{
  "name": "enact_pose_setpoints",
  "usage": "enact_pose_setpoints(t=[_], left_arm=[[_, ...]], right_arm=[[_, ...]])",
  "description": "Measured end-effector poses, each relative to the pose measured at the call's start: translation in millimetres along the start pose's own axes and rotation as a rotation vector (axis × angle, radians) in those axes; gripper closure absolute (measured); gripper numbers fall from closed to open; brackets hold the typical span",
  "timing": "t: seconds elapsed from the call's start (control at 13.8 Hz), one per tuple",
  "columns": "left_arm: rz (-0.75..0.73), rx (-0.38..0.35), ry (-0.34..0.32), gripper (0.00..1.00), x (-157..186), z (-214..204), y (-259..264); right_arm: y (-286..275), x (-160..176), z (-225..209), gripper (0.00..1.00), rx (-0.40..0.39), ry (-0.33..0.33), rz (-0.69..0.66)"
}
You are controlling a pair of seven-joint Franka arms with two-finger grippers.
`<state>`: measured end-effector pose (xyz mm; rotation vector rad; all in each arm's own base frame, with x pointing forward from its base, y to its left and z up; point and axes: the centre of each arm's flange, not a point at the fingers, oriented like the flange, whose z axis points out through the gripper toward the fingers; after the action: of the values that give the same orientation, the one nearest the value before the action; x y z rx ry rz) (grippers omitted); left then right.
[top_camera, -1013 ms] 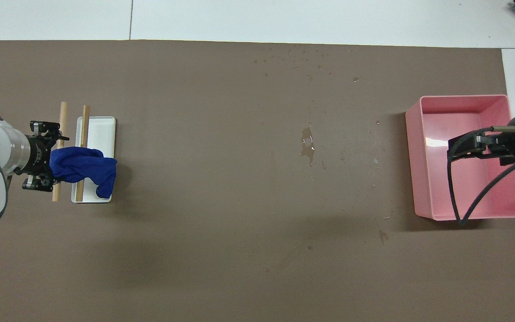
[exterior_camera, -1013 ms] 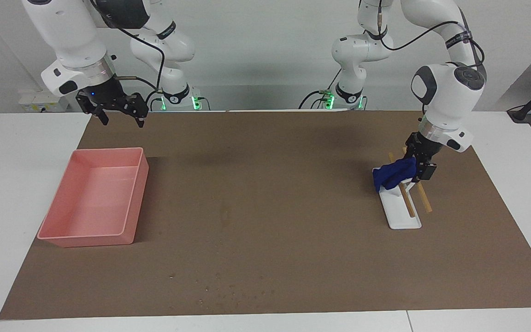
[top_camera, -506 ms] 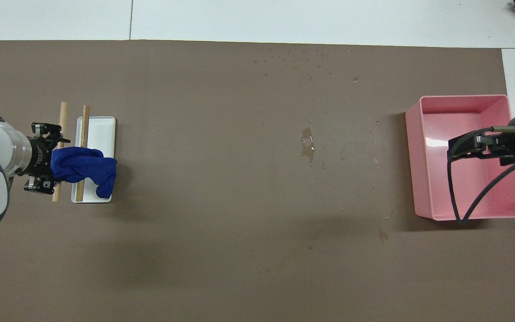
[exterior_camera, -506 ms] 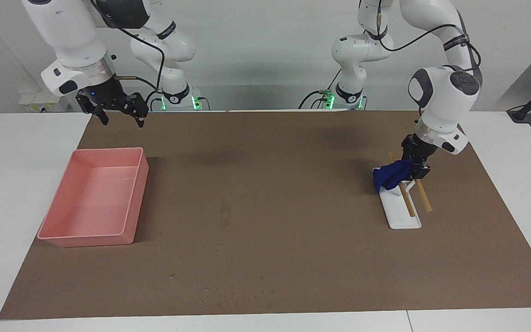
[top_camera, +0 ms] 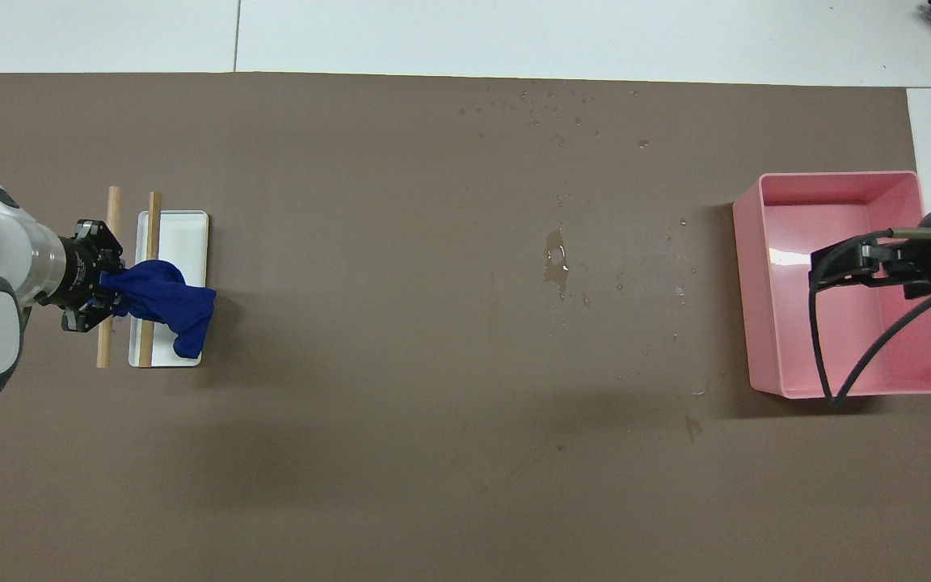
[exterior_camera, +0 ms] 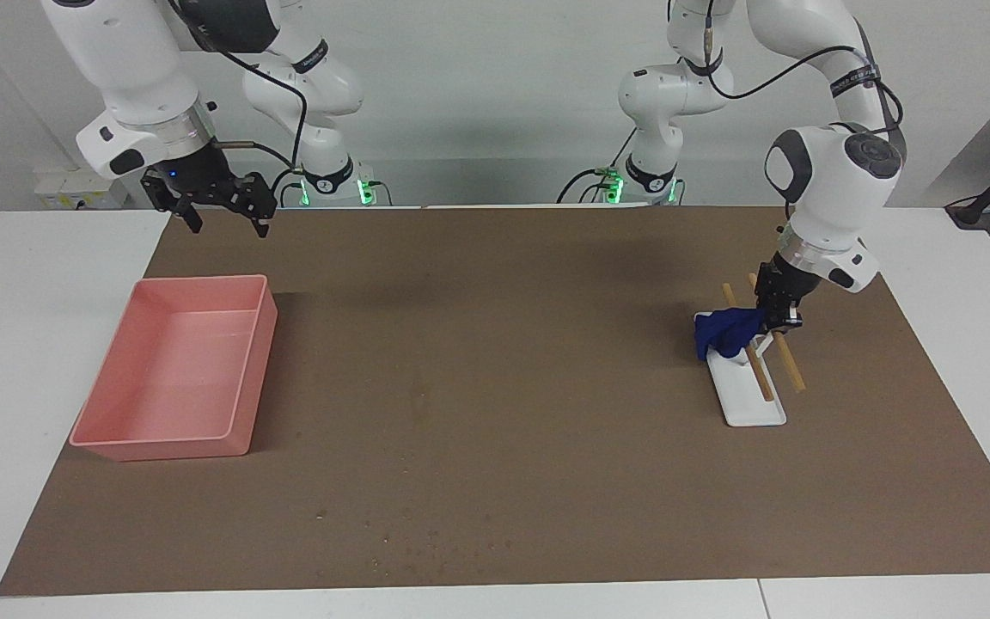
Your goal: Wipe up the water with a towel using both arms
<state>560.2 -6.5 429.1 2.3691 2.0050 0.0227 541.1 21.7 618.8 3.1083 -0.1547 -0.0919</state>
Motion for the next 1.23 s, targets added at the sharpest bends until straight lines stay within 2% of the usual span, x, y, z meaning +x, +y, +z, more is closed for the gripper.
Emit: enact_pose_setpoints(t=[0.07,0.22,0.36,0.65,0.87,1.01,1.16,1.23], left_arm=[[0.011,0.044,-0.008,0.76,-6,-7,1],[0.033,0.077,-0.027,0.77,-23,-30,7],[0.027,0.072,-0.084,0.82,-38,-54,15],[0.012,0.032,-0.228,0.82,-75,-92,27],[0.005,-0.001,-0.268,0.82,-158,-124,31],[-0.004,-0.024,-0.283,0.82,-215,-148,25],[-0.038,-0.060,-0.303,0.82,-253,-169,20],[-0.058,-0.082,-0.317,0.82,-269,-181,17]], right_arm=[[0,0,0,0.00,0.000,0.000,-0.001],[-1,0,0,0.00,0.000,0.001,-0.002],[-1,0,0,0.00,0.000,0.001,-0.003],[-8,2,-3,0.00,0.017,0.025,0.063],[-47,-3,-6,0.00,0.096,0.026,0.199],[-77,-8,-11,0.00,0.184,0.015,0.328],[-101,-9,-18,0.00,0.284,0.004,0.480],[-114,-11,-20,0.01,0.310,-0.007,0.546]])
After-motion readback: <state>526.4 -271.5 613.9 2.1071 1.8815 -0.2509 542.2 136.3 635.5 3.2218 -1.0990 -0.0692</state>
